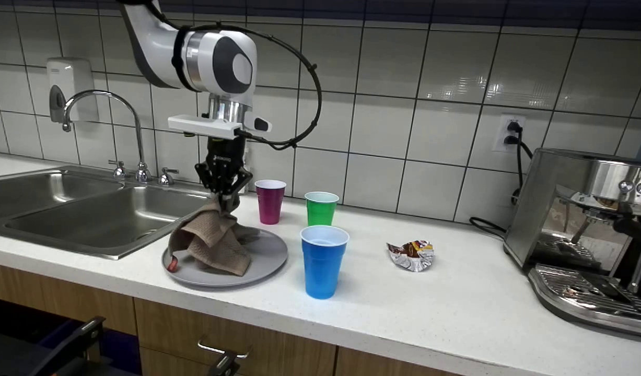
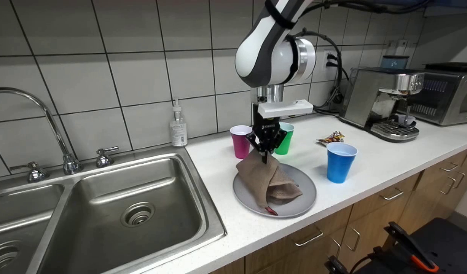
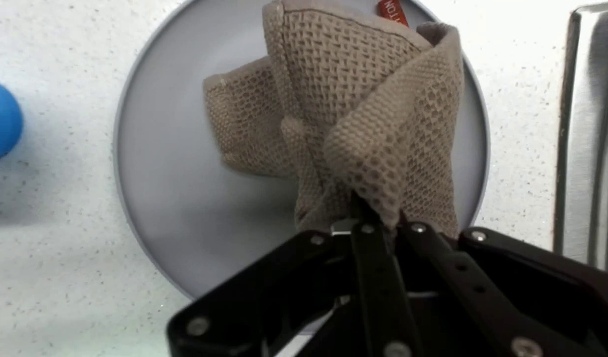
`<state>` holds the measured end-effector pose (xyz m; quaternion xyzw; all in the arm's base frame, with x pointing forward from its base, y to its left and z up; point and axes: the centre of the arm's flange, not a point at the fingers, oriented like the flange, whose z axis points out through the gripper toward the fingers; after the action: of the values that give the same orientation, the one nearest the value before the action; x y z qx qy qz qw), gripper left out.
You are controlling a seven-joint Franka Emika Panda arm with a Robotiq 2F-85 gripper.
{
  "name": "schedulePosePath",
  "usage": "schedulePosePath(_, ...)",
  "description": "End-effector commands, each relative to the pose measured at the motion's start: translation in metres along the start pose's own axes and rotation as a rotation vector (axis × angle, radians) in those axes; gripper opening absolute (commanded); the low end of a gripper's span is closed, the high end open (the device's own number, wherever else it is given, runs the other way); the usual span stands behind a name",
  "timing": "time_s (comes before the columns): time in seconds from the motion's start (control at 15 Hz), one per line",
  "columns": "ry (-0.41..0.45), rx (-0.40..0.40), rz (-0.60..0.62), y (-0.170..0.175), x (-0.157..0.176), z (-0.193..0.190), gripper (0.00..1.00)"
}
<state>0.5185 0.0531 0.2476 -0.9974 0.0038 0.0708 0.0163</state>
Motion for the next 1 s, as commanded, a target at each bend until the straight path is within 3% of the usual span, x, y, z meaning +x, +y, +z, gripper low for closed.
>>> schedulePosePath(0.0, 0.037, 0.021, -0.014, 0.007, -0.033, -0.036, 0.01)
schedulePosePath(0.93, 0.202, 0.031, -0.013, 0.025, -0.065, -0.119, 0.01)
